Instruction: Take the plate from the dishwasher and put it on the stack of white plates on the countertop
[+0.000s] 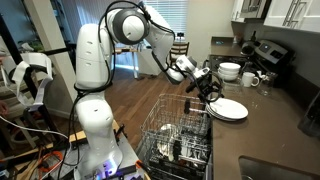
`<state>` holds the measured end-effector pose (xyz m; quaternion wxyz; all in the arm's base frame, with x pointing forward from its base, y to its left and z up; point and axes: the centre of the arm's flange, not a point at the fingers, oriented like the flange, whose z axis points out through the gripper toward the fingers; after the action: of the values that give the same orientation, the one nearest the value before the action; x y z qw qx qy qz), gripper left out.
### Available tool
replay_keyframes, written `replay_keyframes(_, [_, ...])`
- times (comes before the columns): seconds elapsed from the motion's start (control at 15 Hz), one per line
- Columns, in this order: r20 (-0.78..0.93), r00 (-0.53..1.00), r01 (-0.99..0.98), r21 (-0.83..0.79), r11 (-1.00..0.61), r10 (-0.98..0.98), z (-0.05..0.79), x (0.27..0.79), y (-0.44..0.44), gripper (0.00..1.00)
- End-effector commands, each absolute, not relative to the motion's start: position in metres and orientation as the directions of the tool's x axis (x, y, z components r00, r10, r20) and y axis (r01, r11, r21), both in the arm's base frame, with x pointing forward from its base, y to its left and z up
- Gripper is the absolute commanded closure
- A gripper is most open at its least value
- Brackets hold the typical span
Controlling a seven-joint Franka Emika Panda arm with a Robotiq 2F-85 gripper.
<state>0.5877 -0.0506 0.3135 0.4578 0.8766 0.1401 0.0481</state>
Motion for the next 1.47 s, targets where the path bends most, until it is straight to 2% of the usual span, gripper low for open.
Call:
replay_keyframes(0.0, [-0.042,0.955,0.198,0.826,-0.528,0.293,0.32,0.588,-0.047,0.0])
replay_keyframes(0.6, [-0.026,0.952,0.191,0.828,-0.526,0.305,0.333,0.585,-0.04,0.0])
replay_keyframes(1.4, [0.028,0.941,0.192,0.776,-0.601,0.337,0.334,0.589,-0.032,0.0])
